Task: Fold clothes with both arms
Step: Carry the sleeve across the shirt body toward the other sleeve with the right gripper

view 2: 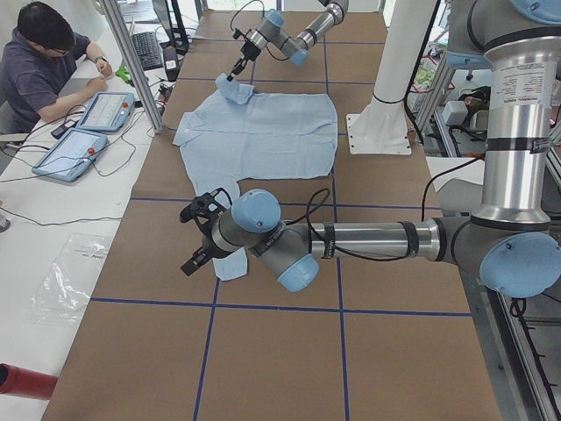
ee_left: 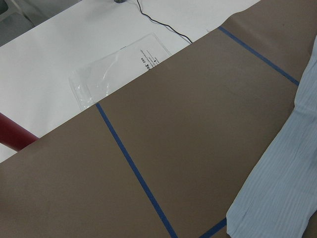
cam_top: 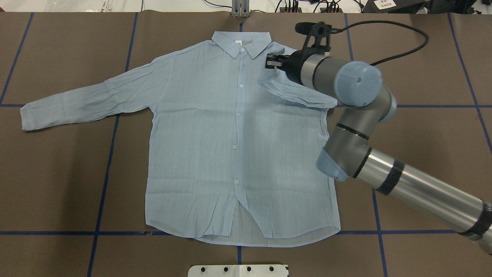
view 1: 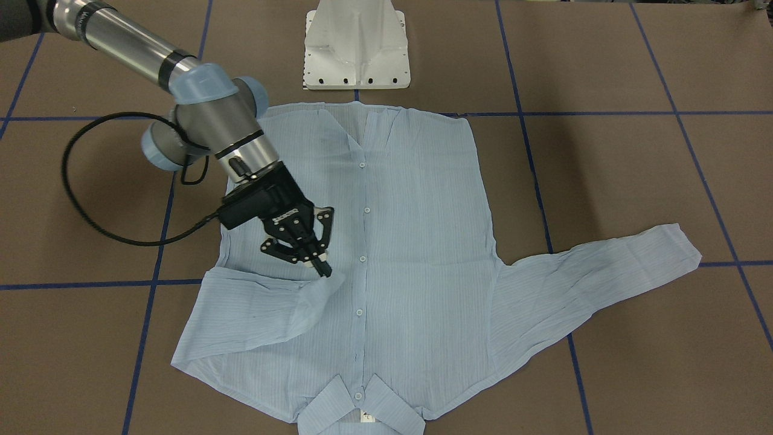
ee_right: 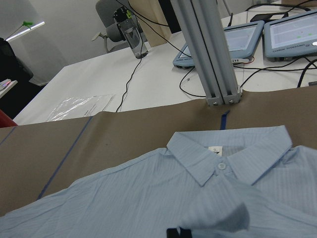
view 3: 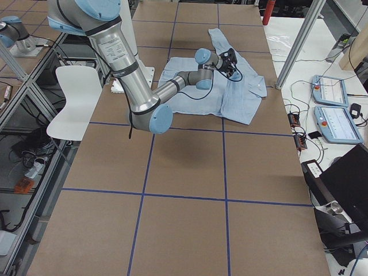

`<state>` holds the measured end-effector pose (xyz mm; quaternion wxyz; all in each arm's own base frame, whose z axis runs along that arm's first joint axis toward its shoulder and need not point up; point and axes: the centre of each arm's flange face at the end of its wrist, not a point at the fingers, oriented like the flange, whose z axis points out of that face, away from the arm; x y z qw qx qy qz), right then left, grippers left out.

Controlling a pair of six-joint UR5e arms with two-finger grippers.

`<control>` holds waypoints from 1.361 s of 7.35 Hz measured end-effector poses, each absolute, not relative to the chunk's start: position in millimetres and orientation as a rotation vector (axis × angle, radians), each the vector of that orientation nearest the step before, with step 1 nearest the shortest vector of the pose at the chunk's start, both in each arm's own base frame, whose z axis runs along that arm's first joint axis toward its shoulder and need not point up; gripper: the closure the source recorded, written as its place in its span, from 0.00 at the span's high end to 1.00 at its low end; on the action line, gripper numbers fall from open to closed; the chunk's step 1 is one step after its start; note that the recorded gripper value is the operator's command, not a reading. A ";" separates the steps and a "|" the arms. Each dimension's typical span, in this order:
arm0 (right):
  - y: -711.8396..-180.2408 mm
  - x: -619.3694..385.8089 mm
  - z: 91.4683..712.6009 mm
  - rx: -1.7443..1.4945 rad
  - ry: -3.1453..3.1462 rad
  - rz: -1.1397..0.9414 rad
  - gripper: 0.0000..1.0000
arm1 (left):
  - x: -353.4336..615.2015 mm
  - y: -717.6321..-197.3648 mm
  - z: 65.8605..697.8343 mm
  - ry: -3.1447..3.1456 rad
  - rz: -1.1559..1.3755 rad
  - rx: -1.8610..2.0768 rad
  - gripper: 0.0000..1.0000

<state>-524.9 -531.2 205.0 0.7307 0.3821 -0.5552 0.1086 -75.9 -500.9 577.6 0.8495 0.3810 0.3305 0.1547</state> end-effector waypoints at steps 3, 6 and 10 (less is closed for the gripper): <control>-486.0 -626.8 144.4 0.856 -1.231 0.239 0.99 | -75.9 -500.5 579.2 0.697 0.325 0.800 1.00; -459.6 -668.1 119.0 0.766 -1.141 0.214 1.00 | -75.9 -500.4 578.9 0.696 0.325 0.801 1.00; -543.8 -624.8 103.3 0.523 -0.851 0.282 1.00 | -75.5 -500.6 577.9 0.708 0.301 0.797 1.00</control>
